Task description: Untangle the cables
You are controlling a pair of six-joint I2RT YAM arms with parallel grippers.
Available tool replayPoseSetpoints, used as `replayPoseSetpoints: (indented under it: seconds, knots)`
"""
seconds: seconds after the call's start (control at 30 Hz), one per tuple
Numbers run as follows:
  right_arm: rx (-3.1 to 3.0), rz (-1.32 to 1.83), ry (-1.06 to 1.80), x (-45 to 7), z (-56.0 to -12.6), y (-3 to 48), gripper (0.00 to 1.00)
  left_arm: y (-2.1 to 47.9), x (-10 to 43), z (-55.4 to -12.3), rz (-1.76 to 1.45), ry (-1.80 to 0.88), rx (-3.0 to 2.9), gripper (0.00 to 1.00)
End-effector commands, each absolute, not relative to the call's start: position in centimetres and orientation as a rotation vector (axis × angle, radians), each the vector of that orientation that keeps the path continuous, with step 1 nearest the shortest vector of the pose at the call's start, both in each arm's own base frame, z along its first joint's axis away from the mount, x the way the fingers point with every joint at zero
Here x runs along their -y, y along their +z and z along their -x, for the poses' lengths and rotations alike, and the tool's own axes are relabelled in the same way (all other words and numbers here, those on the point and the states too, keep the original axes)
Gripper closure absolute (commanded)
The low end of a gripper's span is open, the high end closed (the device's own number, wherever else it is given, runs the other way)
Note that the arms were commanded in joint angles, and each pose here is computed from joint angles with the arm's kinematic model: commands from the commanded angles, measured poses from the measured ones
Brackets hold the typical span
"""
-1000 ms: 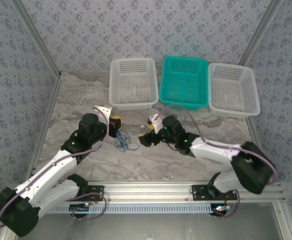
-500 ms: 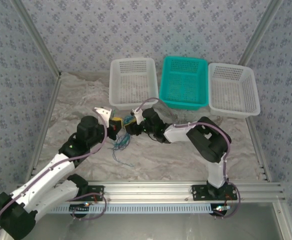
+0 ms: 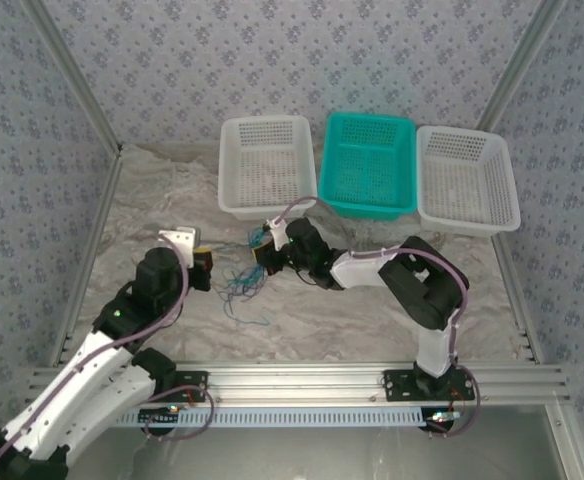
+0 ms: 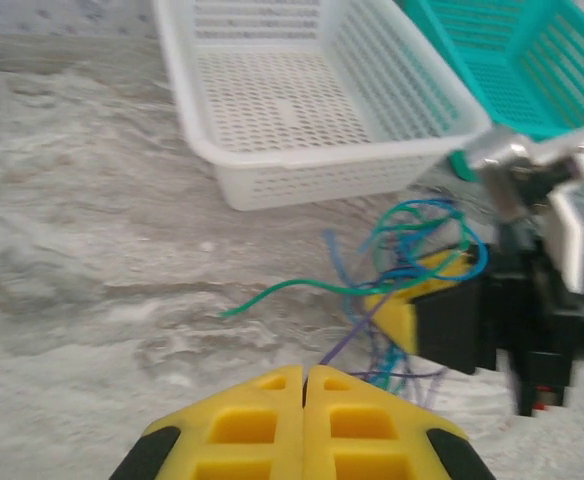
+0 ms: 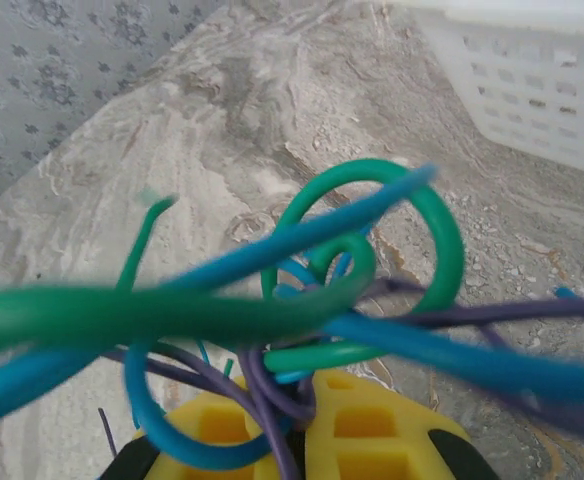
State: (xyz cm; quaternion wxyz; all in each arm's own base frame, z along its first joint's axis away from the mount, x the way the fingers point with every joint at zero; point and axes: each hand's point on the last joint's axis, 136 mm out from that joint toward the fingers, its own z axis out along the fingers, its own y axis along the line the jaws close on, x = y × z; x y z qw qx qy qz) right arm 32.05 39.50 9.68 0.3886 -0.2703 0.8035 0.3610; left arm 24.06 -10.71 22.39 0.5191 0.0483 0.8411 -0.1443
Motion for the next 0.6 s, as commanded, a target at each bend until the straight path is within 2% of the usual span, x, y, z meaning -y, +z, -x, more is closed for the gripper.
replayPoseSetpoints:
  seconds: [0.0,0.13,0.4,0.57]
  knots:
    - [-2.446,0.374,0.512,-28.1,-33.6,-0.3,0.90,31.2,3.7,-23.7,0.157,-0.165,-1.760,1.00]
    - [-2.497,0.289,0.494,-25.2,-33.2,-1.3,0.90,31.8,1.7,-23.8,0.213,-0.141,-1.764,1.00]
    - [-2.519,0.247,0.410,-22.0,-32.0,-0.6,0.91,31.2,1.3,-25.1,0.272,-0.192,-1.772,1.00]
    - [-2.559,0.082,0.297,-17.8,-31.1,-0.4,0.89,32.0,-1.5,-24.7,0.345,-0.057,-1.776,1.00]
